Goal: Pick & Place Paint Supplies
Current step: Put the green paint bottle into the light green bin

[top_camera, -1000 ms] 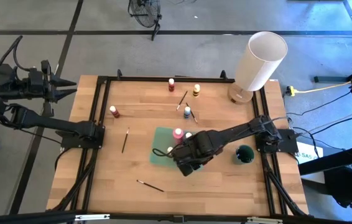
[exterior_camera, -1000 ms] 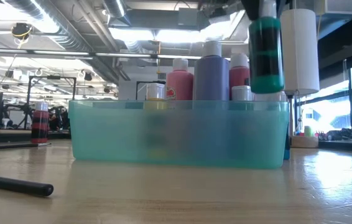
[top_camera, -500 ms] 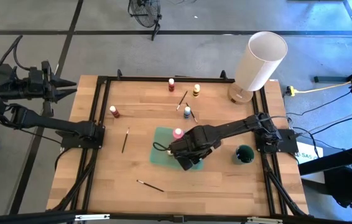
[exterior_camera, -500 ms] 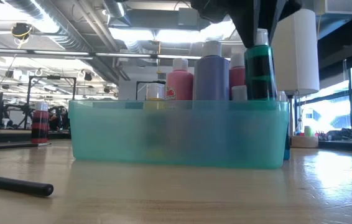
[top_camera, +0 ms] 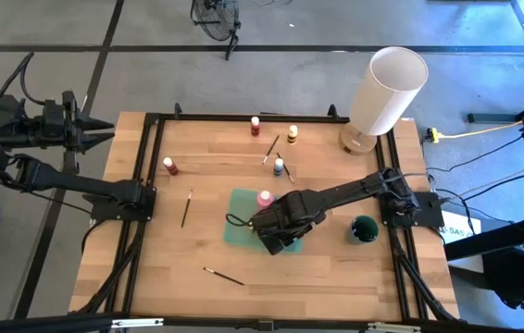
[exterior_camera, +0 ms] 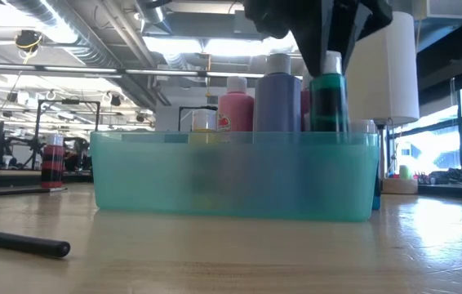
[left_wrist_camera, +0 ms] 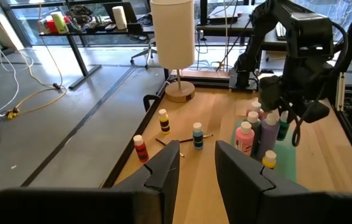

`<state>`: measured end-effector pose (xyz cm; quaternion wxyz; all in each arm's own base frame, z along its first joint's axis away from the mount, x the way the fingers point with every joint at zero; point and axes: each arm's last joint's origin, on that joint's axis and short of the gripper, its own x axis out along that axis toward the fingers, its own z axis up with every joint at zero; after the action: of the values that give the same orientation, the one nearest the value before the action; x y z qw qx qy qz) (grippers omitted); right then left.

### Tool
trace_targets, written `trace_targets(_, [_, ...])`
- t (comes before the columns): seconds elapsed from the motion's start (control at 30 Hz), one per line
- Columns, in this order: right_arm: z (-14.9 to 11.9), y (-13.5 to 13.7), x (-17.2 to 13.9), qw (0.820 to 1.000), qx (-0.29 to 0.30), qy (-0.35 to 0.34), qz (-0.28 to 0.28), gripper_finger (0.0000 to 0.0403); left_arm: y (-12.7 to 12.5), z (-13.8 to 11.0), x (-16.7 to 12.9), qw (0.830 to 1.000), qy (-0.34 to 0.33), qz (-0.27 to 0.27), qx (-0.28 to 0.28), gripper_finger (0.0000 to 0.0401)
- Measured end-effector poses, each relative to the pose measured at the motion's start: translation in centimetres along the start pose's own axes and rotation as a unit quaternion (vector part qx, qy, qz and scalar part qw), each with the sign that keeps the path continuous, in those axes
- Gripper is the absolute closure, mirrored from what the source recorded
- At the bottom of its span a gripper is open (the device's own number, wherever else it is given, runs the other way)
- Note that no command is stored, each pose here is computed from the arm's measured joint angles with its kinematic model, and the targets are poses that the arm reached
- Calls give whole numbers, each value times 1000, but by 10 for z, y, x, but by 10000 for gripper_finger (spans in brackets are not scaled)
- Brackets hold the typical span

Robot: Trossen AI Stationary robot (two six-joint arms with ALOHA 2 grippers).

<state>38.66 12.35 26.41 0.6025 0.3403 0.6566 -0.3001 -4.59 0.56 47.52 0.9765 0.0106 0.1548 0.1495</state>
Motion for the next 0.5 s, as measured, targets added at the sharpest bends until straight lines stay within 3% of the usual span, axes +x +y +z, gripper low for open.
trace_targets(0.5, [-4, 6, 37, 1000, 15, -4, 11, 282, 0, 0, 0, 1000, 0, 0, 0, 303])
